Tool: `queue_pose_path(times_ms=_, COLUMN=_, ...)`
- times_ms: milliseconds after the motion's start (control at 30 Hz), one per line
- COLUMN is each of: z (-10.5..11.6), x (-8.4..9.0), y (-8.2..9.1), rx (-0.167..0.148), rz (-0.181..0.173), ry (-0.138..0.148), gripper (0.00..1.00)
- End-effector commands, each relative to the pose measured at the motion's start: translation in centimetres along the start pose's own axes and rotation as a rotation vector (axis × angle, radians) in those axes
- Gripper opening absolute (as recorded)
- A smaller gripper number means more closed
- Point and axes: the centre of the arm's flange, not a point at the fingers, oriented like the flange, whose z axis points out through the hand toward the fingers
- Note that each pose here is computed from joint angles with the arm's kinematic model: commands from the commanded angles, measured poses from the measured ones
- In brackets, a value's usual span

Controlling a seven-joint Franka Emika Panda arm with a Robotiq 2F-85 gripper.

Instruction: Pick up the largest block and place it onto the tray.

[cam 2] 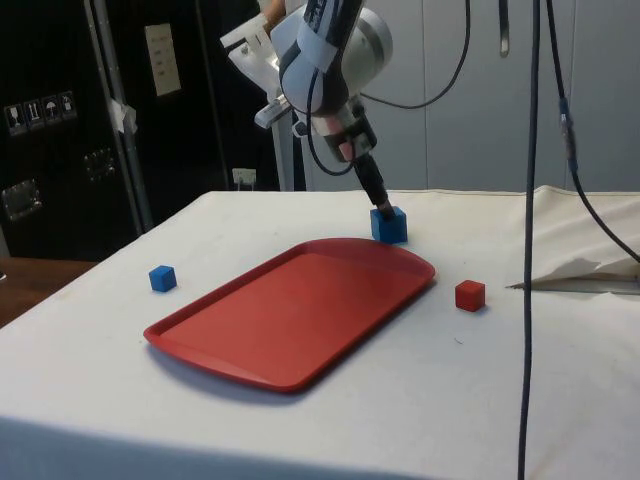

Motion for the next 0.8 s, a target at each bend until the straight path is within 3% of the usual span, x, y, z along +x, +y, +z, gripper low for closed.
queue_pose_path(times_ms=0, z=0.3, x=0.1, y=0.1, rx=0.0, rz=-0.005, ry=0.009, gripper=1.0)
queue_pose_path(times_ms=400, z=1.9, x=0.2, y=0.6, rx=-0.006, rz=-0.028, ry=0.002, gripper=1.0)
queue_pose_path(times_ms=667, z=1.9, x=0.2, y=0.6, rx=-0.008, rz=-0.026, ry=-0.003, gripper=1.0)
queue_pose_path(times_ms=767, z=1.9, x=0.1, y=0.6, rx=-0.008, rz=-0.025, ry=-0.007, gripper=0.69)
